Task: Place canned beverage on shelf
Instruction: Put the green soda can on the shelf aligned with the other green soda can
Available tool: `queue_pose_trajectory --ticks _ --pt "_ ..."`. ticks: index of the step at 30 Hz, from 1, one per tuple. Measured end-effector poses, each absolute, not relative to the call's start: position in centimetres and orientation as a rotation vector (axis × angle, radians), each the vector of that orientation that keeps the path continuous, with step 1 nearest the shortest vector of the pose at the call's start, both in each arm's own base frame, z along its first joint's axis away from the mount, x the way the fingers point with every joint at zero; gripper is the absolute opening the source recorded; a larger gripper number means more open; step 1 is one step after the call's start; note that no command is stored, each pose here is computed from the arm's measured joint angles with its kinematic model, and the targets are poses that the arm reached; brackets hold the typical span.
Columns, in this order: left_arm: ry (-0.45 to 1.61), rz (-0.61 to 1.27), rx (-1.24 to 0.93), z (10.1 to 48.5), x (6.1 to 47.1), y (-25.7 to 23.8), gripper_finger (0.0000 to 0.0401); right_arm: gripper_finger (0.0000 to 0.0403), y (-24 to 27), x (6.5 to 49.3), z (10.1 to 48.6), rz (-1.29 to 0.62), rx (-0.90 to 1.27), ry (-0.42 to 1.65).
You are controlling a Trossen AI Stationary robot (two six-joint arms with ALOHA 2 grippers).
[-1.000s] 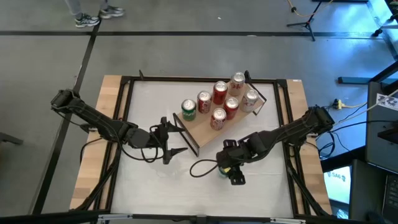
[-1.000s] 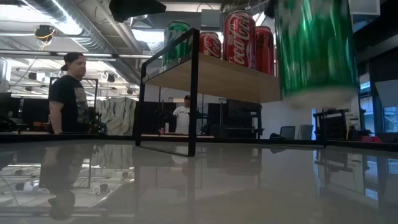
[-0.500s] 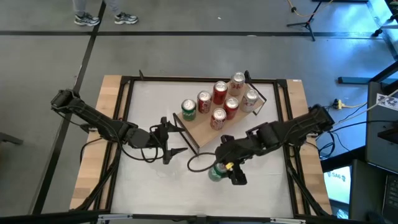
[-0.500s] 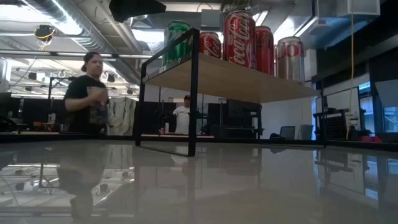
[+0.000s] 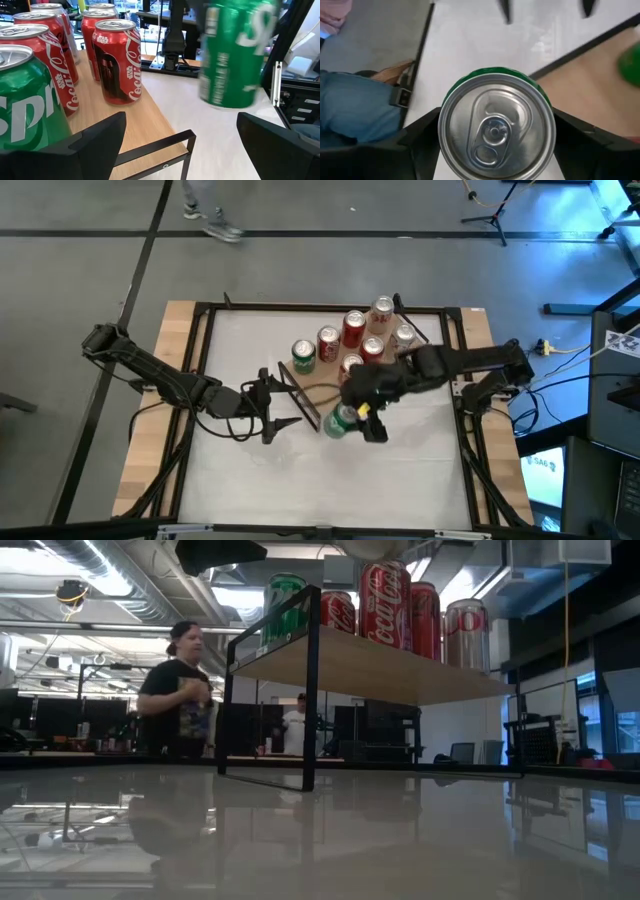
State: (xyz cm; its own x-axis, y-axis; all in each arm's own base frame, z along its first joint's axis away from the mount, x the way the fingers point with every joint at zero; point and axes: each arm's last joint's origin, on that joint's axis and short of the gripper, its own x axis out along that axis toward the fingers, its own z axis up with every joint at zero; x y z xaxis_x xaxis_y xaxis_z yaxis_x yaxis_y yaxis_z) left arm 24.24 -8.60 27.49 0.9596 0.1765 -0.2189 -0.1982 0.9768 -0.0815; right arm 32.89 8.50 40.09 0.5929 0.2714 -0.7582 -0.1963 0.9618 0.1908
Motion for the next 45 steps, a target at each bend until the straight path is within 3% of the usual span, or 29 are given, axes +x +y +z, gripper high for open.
queue_pose_trajectory --ticks 17,30,45 --pt "0.212 0.19 -0.104 27.5 24.2 -8.6 0.037 0.0304 1.6 33.9 40.4 0.254 0.055 0.849" --pt "0.212 0.19 -0.104 27.5 24.2 -8.6 0.037 0.0302 0.8 34.5 40.3 0.26 -0.02 0.815" --pt "0.212 0.19 -0.104 27.5 24.2 -8.6 0.037 0.0305 -0.2 36.9 37.3 0.227 -0.09 0.907"
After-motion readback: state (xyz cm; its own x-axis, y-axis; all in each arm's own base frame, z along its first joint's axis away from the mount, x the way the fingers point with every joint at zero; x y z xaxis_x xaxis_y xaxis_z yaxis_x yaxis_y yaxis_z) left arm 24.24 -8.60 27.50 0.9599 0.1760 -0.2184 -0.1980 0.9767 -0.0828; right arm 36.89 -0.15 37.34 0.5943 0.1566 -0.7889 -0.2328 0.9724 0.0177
